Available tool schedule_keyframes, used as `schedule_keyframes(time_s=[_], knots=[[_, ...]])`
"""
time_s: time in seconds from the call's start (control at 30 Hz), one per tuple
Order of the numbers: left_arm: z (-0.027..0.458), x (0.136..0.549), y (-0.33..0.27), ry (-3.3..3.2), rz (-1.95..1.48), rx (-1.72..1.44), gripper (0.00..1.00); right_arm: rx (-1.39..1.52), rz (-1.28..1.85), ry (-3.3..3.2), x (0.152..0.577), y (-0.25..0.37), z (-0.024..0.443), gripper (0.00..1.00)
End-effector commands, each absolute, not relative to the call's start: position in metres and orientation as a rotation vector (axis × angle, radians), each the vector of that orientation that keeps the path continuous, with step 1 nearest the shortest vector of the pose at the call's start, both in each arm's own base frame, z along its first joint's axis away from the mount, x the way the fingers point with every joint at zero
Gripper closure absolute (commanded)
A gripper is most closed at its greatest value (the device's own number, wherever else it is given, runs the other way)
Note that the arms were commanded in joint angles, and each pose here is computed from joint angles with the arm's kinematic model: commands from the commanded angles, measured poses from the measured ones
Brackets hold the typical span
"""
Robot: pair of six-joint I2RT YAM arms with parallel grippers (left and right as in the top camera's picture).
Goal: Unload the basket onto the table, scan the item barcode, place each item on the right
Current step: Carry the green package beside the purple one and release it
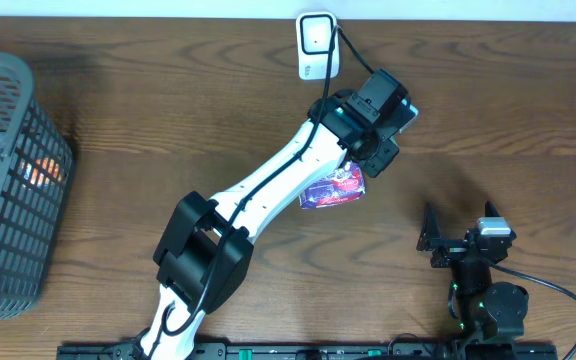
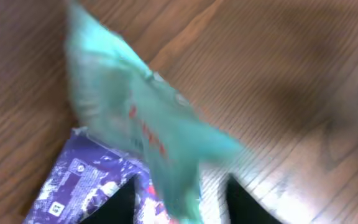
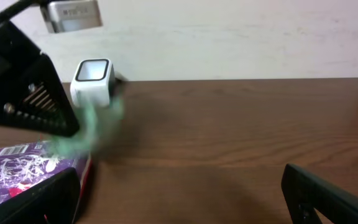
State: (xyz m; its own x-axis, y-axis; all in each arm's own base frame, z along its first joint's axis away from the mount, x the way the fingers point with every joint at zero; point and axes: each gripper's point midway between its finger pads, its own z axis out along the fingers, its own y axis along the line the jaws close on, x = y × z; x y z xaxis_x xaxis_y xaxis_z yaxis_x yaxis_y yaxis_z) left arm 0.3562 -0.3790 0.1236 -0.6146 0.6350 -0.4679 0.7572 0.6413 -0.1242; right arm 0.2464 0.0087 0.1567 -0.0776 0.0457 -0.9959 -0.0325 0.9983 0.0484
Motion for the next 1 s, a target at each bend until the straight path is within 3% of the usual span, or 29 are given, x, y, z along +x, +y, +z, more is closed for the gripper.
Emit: schedule_keyframes(time_s=[0.0,0.23,0.5,0.7,0.87,0.97], knots=[[0.118,0.364,-0.369,2.482,-0.369,1.101,0.25,0.016,0.075,1.649,0.246,0.010,0.156,0.01],[0.155,0.380,-0.357,2.413,-0.304,1.027,0.23,0.015,0.075,1.649,0.246,0.010,0.156,0.01],[0.312,0.404,-0.265,2.167,-0.145,0.692,0.22,0.016,0.075,1.649,0.246,0.010,0.156,0.01],[0.433,0.395,-0.088,1.981,0.101,0.165,0.20,0.016,0.075,1.649,0.246,0.010,0.156,0.01],[0.468,0.357,0.075,1.838,0.255,-0.500,0.03,0.016,0.075,1.649,0.246,0.010,0.156,0.01],[0.470,0.327,0.152,1.728,0.330,-0.807,0.01,0.016,0.075,1.649,0.246,0.010,0.156,0.01]])
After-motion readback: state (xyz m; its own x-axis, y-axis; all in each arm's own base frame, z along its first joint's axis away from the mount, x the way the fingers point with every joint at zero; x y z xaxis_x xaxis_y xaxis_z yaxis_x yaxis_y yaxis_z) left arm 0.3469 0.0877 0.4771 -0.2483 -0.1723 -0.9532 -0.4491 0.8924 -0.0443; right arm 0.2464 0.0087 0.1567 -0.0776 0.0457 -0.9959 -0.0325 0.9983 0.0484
